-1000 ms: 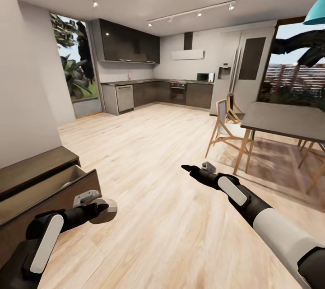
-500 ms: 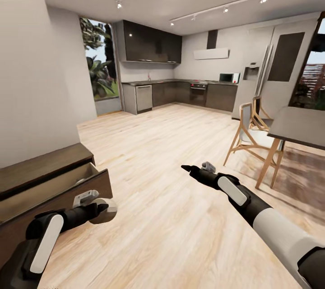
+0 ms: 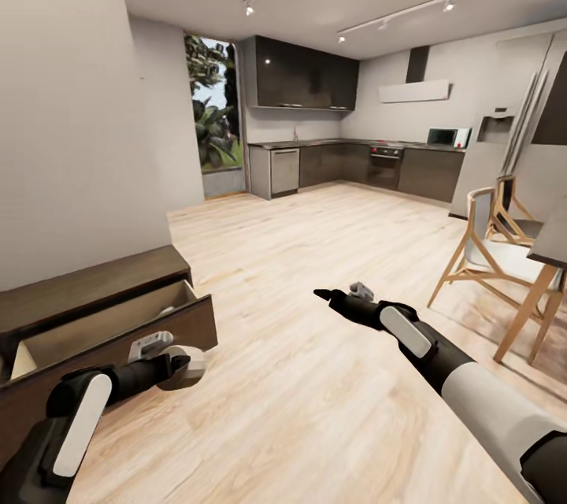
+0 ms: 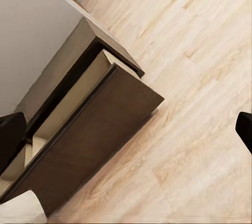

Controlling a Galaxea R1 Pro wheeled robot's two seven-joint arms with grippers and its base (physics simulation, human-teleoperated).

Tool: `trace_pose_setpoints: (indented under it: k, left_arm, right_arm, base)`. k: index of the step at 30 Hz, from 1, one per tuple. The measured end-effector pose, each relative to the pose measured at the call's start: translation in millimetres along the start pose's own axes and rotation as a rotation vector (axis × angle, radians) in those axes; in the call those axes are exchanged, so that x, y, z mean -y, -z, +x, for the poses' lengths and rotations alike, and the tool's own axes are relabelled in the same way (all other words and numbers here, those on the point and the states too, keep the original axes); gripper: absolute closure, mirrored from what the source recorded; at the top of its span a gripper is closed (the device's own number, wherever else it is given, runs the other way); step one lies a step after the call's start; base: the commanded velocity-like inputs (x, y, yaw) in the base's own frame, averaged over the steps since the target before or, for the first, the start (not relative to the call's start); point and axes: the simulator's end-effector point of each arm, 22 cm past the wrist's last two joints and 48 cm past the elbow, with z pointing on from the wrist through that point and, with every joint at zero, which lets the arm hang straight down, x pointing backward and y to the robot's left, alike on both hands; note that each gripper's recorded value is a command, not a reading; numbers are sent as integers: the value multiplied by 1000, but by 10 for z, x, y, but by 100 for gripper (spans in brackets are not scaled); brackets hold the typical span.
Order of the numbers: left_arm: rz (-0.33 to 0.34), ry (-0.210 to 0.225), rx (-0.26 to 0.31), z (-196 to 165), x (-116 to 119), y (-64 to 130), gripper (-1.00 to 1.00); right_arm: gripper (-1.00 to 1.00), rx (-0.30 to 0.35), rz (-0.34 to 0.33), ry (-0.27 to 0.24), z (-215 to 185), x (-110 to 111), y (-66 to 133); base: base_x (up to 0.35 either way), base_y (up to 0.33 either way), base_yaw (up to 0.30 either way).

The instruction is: Place each of the two pumpkins and all three candles from the living room inside a cabinet in the living room (use any cabinet), then make sure every cabinet is closed, and position the cauldron so it is next to a table in the living room.

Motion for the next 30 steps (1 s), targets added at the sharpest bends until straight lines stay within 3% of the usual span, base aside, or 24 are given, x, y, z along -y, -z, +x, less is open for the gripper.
trace_pose_setpoints:
  k: [2,4,10,13,20,25,30]
  left_arm:
    - [-2,1,1,-3,-12,1,100]
    - [-8,2,1,-10,-42,5,100]
    - [-11,2,-4,5,-60,-10,100]
    - [-15,1,-6,11,-81,-19,100]
    - [-31,41,16,-74,-225,31,100]
    - [-42,46,16,-82,-289,36,100]
    - [-47,52,14,-76,-326,30,100]
  right_arm:
    - [-100,-65,-7,-3,131,-39,4]
    - [-100,-121,-51,20,201,-292,31]
    - [-100,-44,-111,129,-165,-1012,209]
    - [-100,-11,-120,159,-265,-1224,280]
    - [-100,-7,-116,164,-276,-1241,279]
    - [-100,-1,-8,161,-294,-985,240]
    - [-100,-4,29,158,-284,-880,217]
  base:
    - [138,-62,274]
    - [136,-19,252]
    - [123,-4,240]
    - [65,0,226]
    - [15,0,222]
    - [165,0,221]
    - [252,0,221]
